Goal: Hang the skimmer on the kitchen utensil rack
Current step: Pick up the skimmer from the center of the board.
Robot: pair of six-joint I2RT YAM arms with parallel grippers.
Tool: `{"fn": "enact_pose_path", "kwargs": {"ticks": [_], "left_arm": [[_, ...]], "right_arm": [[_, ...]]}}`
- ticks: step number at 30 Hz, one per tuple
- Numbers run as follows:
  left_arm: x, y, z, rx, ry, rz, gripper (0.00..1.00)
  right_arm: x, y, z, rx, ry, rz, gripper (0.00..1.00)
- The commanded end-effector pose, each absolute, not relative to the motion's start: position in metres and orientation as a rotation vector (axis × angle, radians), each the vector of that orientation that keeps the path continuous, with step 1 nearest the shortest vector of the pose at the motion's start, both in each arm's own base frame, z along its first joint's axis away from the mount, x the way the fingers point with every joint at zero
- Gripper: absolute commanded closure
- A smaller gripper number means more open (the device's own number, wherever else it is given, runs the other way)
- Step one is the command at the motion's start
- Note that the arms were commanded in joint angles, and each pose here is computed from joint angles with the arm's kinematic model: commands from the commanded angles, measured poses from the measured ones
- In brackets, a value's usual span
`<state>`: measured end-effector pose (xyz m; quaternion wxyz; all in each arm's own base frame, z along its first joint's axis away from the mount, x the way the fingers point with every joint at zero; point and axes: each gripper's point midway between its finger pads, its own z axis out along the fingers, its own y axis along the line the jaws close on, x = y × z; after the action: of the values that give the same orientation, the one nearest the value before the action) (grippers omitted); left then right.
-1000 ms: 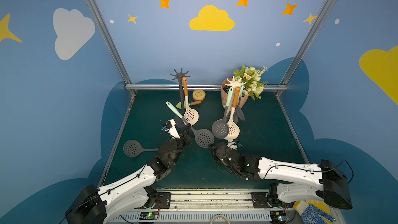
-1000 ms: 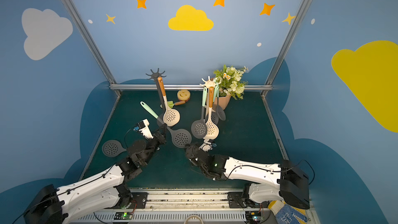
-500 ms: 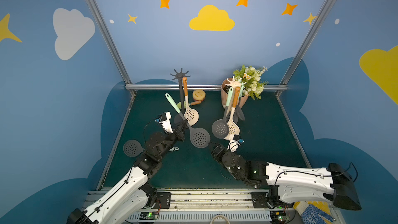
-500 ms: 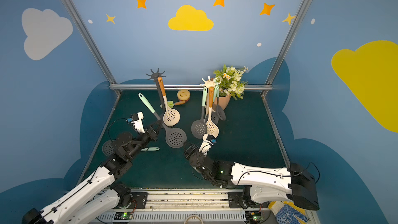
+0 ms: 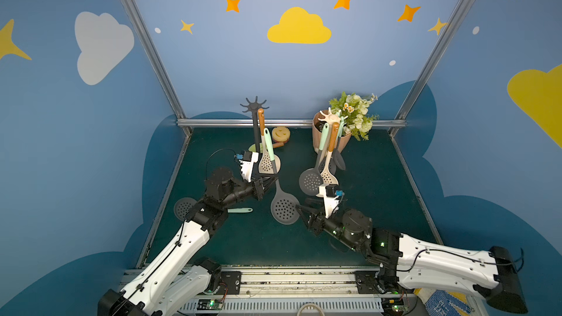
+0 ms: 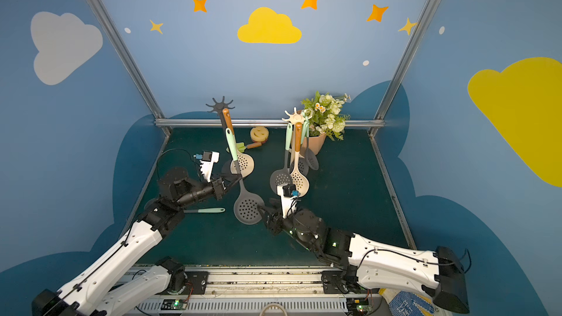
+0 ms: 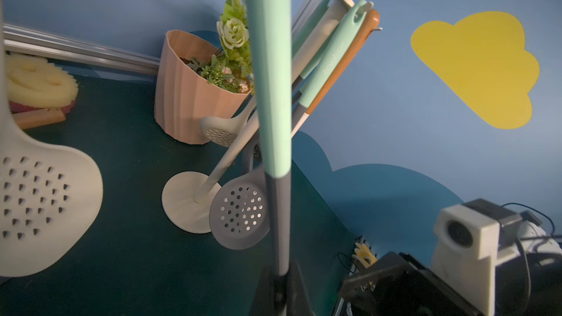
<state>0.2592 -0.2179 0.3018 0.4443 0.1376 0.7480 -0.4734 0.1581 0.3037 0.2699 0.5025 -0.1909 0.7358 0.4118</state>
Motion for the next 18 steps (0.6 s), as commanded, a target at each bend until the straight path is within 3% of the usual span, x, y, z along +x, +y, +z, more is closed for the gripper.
{"fn": "enact_pose_path", "kwargs": {"ticks": [1, 10, 18], "left_arm": [[0.239, -0.22, 0.318, 0.478, 1.844, -1.198, 0.97], [0.205, -0.221, 0.328, 0.621, 1.846, -1.359, 0.96], [0.189, -0.221, 0.336, 0.696, 1.768, -1.385, 0.96]], "right_arm": [[0.134, 0.307, 0.289, -0.805, 1.647, 1.021, 0.45], [0.129, 0.332, 0.318, -1.053, 1.555, 1.164, 0.46], [0.146, 0.372, 0.319, -1.041, 1.579, 1.293, 0.47]]}}
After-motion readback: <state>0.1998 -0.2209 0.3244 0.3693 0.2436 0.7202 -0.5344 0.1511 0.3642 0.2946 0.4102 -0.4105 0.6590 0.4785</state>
